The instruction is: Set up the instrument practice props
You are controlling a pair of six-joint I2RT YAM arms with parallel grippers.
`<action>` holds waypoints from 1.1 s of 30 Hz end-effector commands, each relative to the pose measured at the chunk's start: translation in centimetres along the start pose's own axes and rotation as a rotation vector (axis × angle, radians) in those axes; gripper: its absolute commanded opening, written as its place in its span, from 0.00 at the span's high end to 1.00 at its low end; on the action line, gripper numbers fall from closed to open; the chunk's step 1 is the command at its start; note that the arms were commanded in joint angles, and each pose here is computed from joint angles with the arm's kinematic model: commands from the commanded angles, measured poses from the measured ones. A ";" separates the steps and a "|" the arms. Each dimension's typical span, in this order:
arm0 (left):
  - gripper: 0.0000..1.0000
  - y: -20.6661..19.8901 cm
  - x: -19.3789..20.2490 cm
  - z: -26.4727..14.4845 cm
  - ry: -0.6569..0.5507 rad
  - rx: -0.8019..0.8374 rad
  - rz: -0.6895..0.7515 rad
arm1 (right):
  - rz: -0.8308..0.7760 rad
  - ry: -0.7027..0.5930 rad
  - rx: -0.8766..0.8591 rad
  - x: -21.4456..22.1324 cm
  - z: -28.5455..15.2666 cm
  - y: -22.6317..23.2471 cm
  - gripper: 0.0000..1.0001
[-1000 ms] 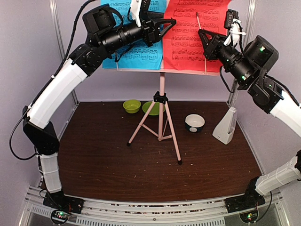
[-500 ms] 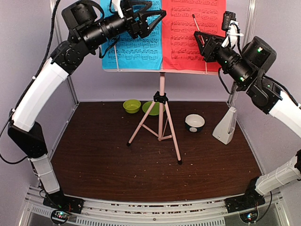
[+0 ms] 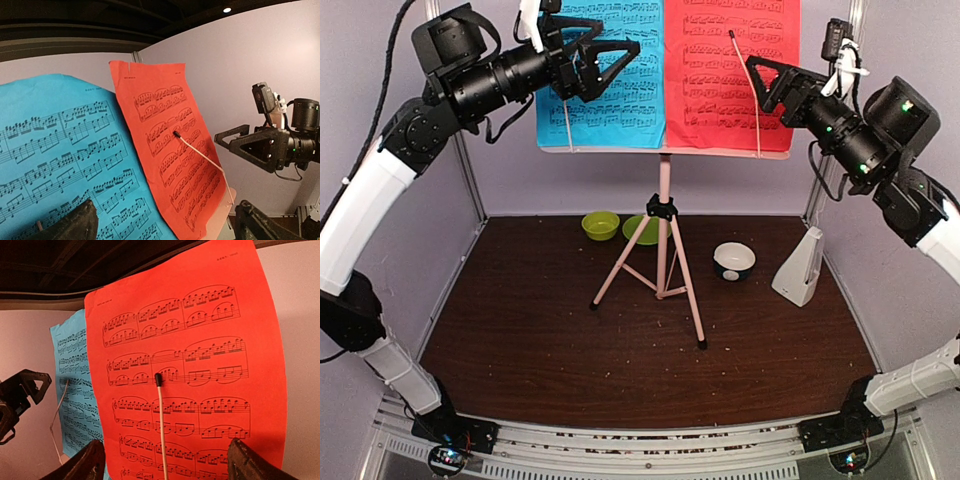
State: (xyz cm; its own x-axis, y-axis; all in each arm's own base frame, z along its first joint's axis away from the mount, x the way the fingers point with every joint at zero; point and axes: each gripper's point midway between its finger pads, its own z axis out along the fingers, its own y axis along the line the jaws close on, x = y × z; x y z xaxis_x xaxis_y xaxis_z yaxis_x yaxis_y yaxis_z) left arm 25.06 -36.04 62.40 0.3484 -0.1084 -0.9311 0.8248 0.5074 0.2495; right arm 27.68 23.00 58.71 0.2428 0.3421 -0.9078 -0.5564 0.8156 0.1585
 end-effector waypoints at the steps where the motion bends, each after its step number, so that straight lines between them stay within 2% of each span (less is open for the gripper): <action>1: 0.02 2.4 0.7 -2.7 0.064 -0.117 -0.097 | -0.008 0.015 0.046 -1.0 -1.6 -1.2 0.09; 12: 0.02 6.9 4.9 -10.2 0.189 -0.314 -0.329 | 0.016 0.152 0.137 1.3 -5.8 -3.7 0.03; 21: 0.02 9.2 10.2 -15.1 0.275 -0.466 -0.515 | 0.074 0.245 0.353 3.9 -11.5 -8.7 0.03; 23: 0.02 9.3 10.9 -16.0 0.290 -0.488 -0.530 | 0.100 0.304 0.418 5.5 -13.0 -10.1 0.02; 28: 0.02 9.3 13.8 -18.3 0.385 -0.561 -0.549 | 0.162 0.528 0.556 12.9 -17.5 -13.4 0.01; 33: 0.02 8.7 16.6 -19.0 0.435 -0.543 -0.570 | 0.133 0.684 0.657 18.1 -19.8 -17.2 0.00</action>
State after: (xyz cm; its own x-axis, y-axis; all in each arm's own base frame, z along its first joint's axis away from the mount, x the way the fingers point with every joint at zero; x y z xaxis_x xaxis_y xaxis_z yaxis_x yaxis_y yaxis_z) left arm 29.35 -17.46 45.71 -0.3077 -0.1913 -0.9321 0.4673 0.8229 -0.3231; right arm 25.38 7.21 37.80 -0.2544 0.3034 -0.9183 -0.0148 0.9482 0.3174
